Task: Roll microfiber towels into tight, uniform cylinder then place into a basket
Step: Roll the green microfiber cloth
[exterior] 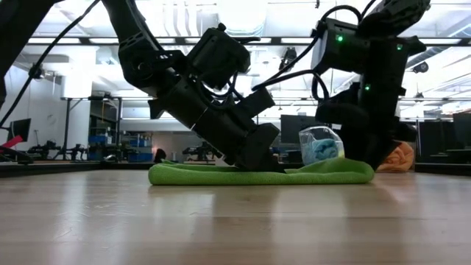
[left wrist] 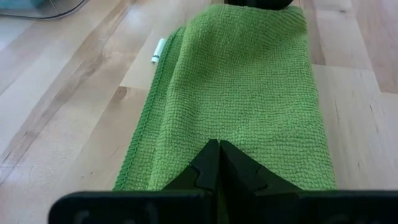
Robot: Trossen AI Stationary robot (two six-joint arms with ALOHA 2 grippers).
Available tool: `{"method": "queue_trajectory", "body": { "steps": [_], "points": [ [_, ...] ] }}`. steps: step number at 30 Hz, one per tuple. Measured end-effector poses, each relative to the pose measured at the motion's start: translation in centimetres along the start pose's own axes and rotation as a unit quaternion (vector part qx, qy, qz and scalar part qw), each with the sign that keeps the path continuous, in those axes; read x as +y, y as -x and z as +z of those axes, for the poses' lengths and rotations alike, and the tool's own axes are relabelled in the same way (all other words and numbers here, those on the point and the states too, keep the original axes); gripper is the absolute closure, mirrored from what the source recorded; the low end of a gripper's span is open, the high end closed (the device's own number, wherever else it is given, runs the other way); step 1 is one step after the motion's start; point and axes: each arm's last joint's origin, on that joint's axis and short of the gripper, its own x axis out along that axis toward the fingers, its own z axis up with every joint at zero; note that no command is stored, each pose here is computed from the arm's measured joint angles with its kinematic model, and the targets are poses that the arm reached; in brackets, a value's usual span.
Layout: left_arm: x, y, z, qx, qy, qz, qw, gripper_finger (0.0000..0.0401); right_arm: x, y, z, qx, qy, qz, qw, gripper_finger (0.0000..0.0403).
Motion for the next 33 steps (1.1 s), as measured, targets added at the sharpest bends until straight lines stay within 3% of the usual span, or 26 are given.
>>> {"method": "queue_trajectory", "body": {
  "steps": [6,13,21,28,33],
  "points": [
    [0.0,0.0,0.0,0.000,0.000,0.000,1.000,0.0401,0.1,-0.1,0.1,-0.003,0.012,-0.010,1.000,0.0297],
    [0.0,0.0,0.0,0.000,-0.001,0.000,1.000,0.0401,0.3,-0.2,0.2,-0.016,0.039,-0.007,0.999,0.0387],
    [0.1,0.9,0.7,0.004,-0.002,-0.002,1.000,0.0401,0.0,0.8,0.1,-0.026,0.061,-0.005,0.998,0.0395],
    [0.3,2.4,2.4,-0.019,0.004,-0.005,1.000,0.0401,0.1,2.6,0.3,-0.048,0.059,0.021,0.997,0.0395],
    [0.6,3.2,2.3,0.003,-0.014,0.000,1.000,0.0401,1.2,3.7,0.5,-0.061,0.070,0.041,0.995,0.0395]
  ]
}}
